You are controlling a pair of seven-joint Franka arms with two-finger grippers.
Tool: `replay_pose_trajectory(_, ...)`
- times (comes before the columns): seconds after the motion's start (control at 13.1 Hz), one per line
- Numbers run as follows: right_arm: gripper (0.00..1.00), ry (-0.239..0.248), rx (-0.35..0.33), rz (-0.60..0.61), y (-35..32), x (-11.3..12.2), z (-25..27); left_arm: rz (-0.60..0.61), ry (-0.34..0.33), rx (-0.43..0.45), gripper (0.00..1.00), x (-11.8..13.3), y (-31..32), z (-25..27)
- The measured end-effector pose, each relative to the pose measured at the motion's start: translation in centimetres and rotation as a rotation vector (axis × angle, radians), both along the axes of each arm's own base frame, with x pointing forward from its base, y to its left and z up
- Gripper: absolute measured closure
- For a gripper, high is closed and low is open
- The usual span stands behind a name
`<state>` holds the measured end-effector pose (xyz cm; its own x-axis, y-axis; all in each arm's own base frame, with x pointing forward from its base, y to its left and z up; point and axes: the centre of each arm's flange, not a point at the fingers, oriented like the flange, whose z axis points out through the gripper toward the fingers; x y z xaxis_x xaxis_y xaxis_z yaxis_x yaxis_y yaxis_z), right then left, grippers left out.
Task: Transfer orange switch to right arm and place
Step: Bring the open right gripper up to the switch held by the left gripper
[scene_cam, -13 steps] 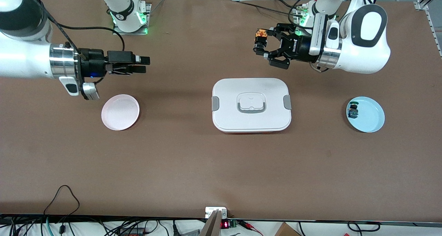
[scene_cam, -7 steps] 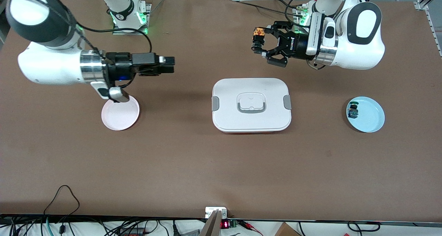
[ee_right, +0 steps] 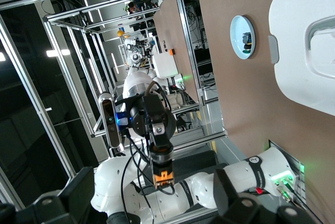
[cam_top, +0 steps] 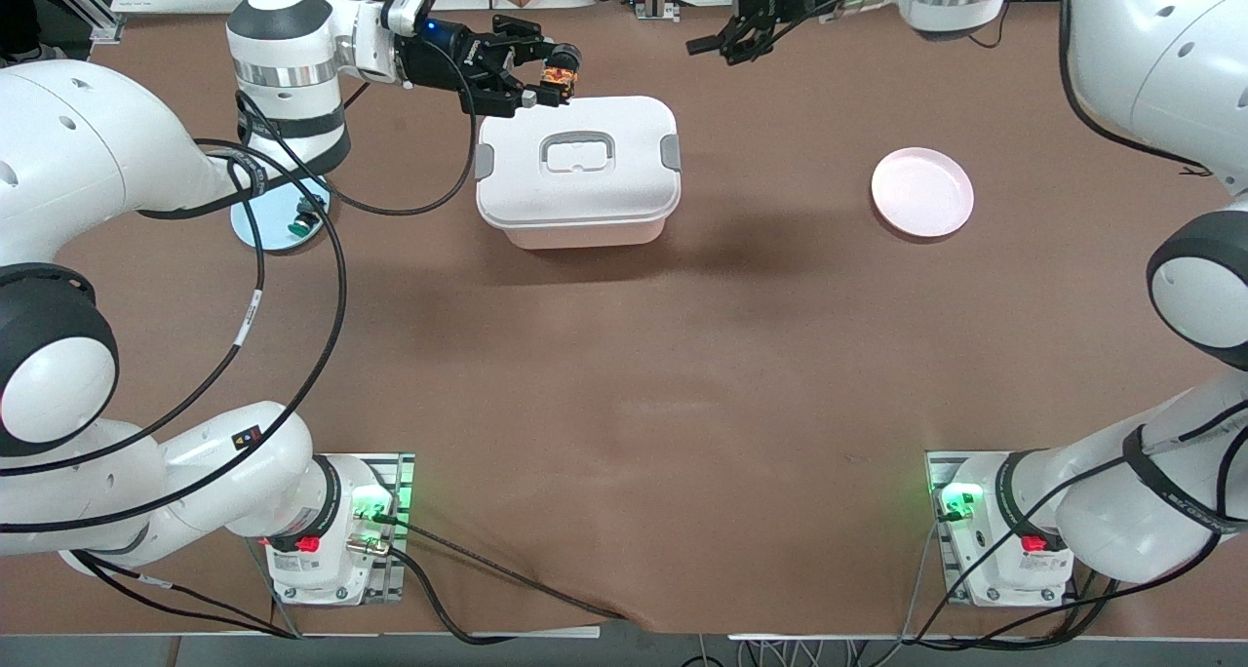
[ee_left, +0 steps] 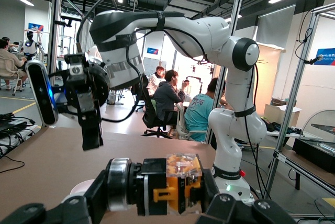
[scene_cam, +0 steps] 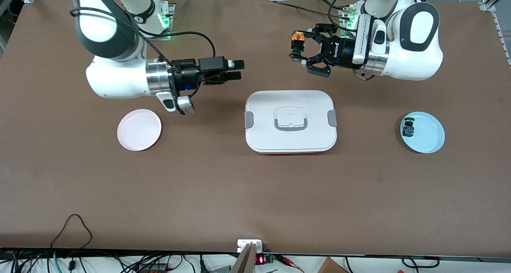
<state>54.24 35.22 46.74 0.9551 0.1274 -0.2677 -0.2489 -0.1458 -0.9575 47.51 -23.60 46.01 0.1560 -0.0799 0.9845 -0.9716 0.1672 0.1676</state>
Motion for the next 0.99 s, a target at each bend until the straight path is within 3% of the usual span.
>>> replay_pose_trajectory(0.3,0.00,0.038,0.050,-0.063,4.4,-2.3,-0.7,0.001,0.000,-0.001,0.28,0.0,0.0,0.0)
replay_pose_trajectory(0.53,0.00,0.037,0.039,-0.080,6.3,-3.7,-0.6,0.001,0.000,0.000,0.28,0.0,0.0,0.0)
replay_pose_trajectory(0.99,0.00,-0.035,0.084,-0.140,9.9,-6.2,-0.4,0.001,0.000,0.000,0.28,0.0,0.0,0.0)
